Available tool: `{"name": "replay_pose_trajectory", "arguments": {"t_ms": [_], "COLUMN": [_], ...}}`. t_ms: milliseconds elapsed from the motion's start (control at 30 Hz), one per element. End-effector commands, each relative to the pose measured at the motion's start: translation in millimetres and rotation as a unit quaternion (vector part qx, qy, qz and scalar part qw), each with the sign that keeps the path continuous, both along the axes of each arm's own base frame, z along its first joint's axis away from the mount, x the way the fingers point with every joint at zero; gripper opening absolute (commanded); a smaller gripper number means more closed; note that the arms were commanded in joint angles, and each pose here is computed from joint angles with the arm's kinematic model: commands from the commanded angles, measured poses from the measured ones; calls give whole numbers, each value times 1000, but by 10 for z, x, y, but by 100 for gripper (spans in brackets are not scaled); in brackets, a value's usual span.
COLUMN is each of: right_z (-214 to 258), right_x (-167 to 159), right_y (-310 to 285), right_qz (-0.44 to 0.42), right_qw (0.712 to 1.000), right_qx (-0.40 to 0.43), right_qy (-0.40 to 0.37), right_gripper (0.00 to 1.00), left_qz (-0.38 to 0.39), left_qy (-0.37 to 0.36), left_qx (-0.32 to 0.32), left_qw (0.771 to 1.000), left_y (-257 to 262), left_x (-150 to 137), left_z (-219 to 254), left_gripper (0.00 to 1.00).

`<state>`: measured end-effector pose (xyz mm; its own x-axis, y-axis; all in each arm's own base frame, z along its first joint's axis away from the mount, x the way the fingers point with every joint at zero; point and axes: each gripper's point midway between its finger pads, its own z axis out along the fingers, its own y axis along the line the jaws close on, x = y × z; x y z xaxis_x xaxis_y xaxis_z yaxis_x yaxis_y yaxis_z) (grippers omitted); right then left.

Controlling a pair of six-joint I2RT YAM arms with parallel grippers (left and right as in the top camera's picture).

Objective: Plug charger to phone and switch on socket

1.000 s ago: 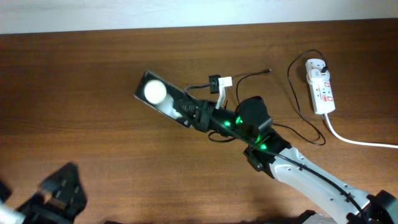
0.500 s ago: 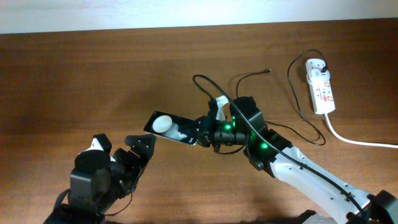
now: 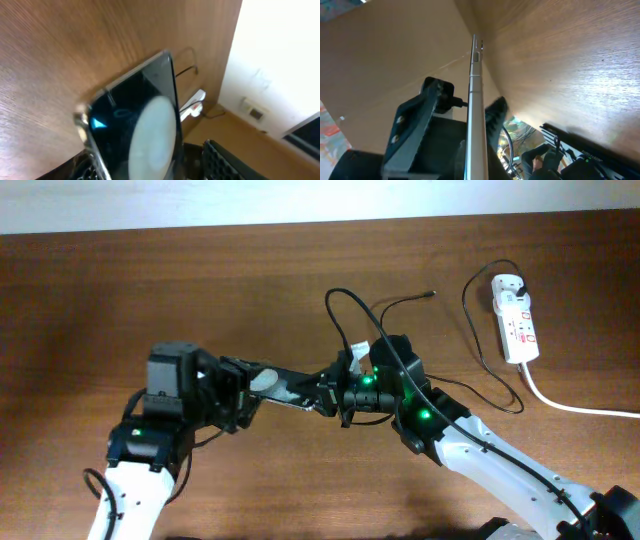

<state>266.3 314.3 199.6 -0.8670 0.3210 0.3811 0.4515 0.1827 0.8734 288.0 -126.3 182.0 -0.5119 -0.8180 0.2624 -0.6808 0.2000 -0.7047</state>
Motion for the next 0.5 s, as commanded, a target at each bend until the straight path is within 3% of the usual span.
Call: {"name": "replay_pose_trajectory", "arguments": {"t_ms": [0, 133, 200, 300, 333, 467], "right_z": [237, 373, 372, 372, 380, 391], "right_x": [30, 74, 86, 82, 67, 33], "right_y": [35, 54, 51, 54, 71, 146], "right_qz": [-3, -11, -16, -20, -23, -30], "right_qw": [999, 998, 998, 998, 997, 996], "right_qx": [36, 60, 61, 65, 71, 74], "right_qy": [1, -7, -1, 16, 35, 42], "right_gripper": [4, 4, 4, 4, 4, 4], "left_qz": [21, 9, -2, 1, 5, 6], "left_qy": [30, 30, 20, 19, 22, 22], "left_qx": [-57, -78, -95, -97, -101, -99], "left_qw": [998, 996, 995, 995, 995, 995], "left_y": [19, -47, -99, -99, -99, -94], "left_x": [-4, -16, 2, 11, 15, 19], "left_z": [45, 101, 174, 182, 186, 183], "left_gripper": [59, 57, 44, 31, 20, 17]}}
